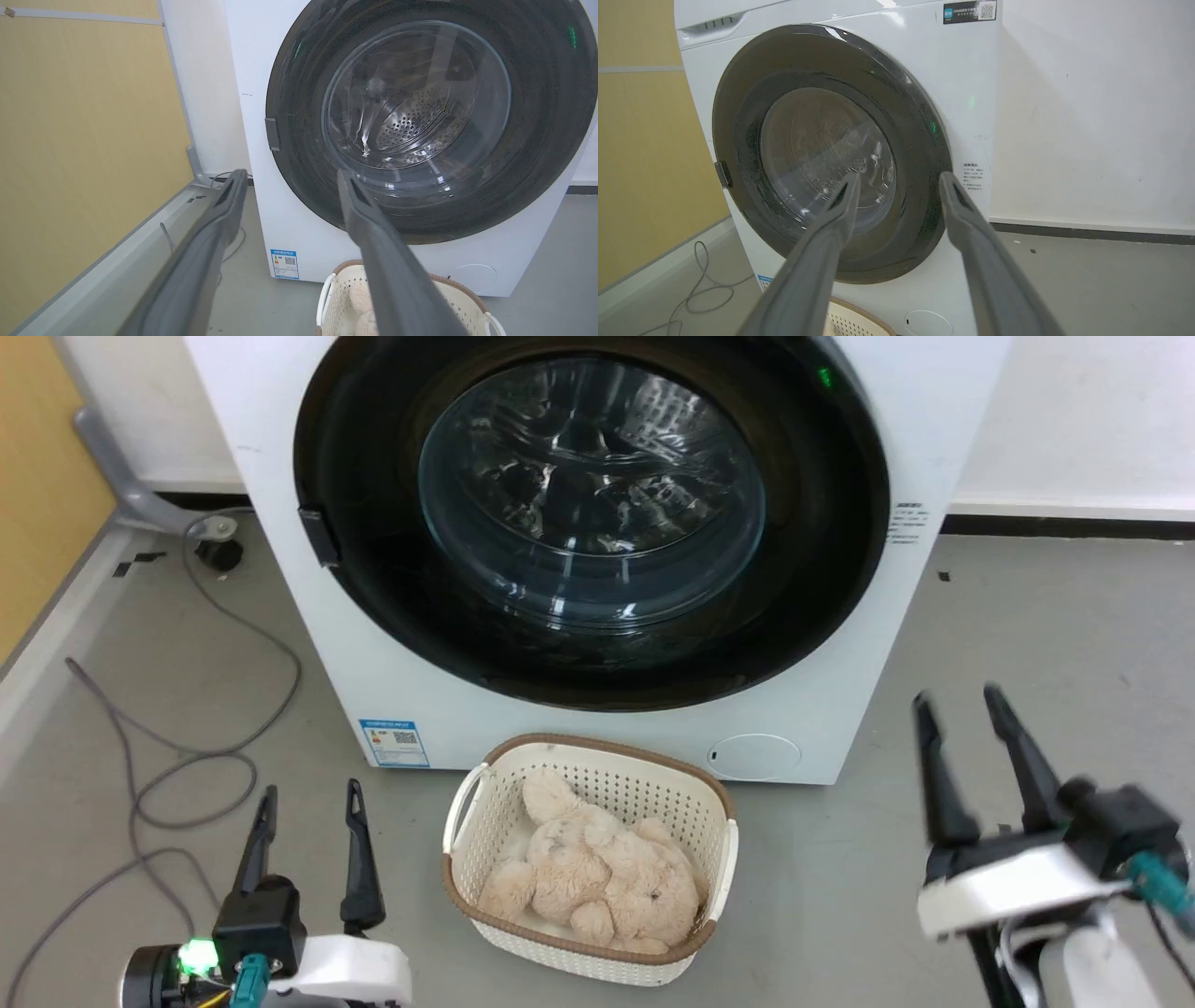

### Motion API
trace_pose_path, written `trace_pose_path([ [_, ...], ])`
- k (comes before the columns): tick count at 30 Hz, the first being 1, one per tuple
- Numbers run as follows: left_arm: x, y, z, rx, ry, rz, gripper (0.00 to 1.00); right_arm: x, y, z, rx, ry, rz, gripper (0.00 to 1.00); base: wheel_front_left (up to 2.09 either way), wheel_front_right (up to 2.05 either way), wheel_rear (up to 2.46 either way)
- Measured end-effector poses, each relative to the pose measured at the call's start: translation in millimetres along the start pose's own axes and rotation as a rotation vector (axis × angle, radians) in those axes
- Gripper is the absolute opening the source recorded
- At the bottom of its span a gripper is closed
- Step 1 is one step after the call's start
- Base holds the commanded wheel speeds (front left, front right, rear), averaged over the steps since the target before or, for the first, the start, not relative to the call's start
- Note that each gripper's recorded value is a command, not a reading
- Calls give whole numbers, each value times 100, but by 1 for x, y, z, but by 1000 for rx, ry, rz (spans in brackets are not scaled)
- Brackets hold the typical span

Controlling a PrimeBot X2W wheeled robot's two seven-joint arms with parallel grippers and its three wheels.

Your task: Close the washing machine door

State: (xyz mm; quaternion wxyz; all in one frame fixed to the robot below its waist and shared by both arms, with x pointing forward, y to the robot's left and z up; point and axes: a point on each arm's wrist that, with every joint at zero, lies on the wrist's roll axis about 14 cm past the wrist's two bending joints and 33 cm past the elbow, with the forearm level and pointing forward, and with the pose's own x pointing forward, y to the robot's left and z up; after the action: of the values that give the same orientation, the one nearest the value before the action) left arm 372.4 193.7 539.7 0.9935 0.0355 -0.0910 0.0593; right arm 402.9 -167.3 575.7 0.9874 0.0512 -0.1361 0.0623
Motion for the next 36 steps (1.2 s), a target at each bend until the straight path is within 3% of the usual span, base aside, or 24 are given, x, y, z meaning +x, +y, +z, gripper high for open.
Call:
trace_pose_path([
  [7,-2,-6,-4,-3,13,-21,100,-34,-4,-34,6,115,-36,100,0,0,0],
  [14,-6,-9,-12,-3,39,-34,100,-40,-5,-31,-17,110,-38,100,0,0,0],
  [15,-6,-9,-14,-7,44,-38,0,-40,-5,-31,-18,108,-39,0,0,0,0],
  [36,-6,-9,-15,-10,70,-46,0,-39,-4,-31,-23,127,-32,0,0,0,0],
])
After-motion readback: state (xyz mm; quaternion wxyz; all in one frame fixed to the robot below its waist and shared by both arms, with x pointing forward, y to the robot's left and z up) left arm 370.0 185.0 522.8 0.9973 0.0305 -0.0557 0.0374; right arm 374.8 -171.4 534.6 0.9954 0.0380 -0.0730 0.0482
